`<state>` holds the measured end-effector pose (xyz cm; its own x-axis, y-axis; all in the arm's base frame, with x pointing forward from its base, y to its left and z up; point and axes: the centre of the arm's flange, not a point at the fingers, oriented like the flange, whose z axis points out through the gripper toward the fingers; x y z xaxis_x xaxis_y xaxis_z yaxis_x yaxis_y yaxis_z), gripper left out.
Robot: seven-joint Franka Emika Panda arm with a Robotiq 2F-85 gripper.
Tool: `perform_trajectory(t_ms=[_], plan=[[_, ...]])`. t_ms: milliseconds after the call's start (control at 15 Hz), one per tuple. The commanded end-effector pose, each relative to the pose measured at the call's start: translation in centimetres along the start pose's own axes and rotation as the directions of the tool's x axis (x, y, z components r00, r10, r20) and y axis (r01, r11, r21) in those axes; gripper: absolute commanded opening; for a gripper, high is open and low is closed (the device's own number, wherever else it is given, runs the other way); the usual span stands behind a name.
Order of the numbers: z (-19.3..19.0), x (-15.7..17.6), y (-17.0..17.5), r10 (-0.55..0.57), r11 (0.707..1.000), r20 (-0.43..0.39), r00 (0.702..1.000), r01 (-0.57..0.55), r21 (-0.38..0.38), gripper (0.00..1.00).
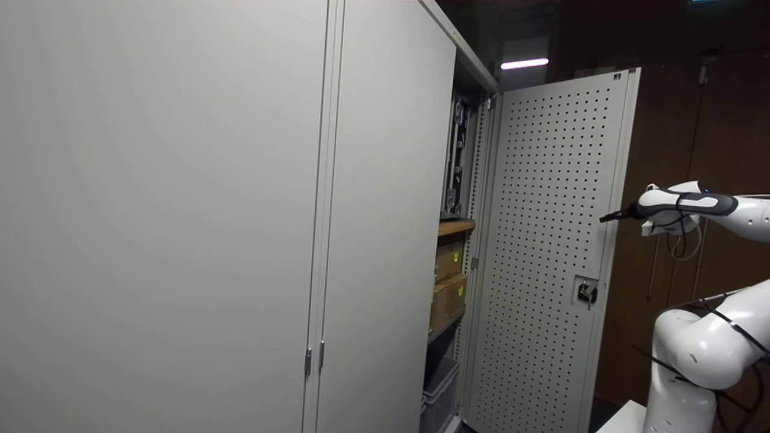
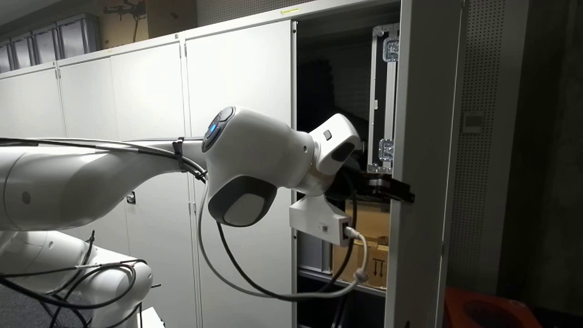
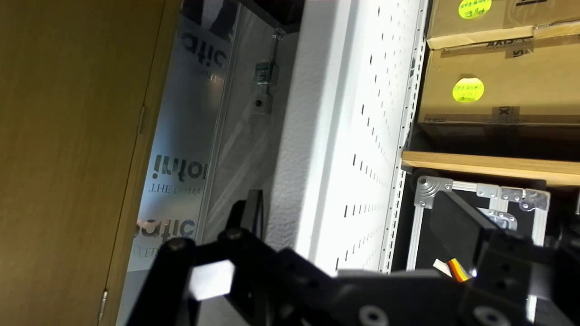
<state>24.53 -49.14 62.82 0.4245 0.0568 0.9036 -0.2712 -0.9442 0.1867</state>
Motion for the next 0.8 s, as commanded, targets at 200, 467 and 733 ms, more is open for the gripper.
perform_trajectory(t_ms=[200,467,733], plan=[[-1.3,1.1,-1.2,-0.055,0.996,-0.051,0.997,0.059,0.07,1.0],[-1.8,1.7,-2.7,-0.065,0.993,-0.069,0.995,0.071,0.091,1.0],[-2.0,2.2,-3.8,-0.075,0.991,-0.08,0.994,0.083,0.104,1.0]])
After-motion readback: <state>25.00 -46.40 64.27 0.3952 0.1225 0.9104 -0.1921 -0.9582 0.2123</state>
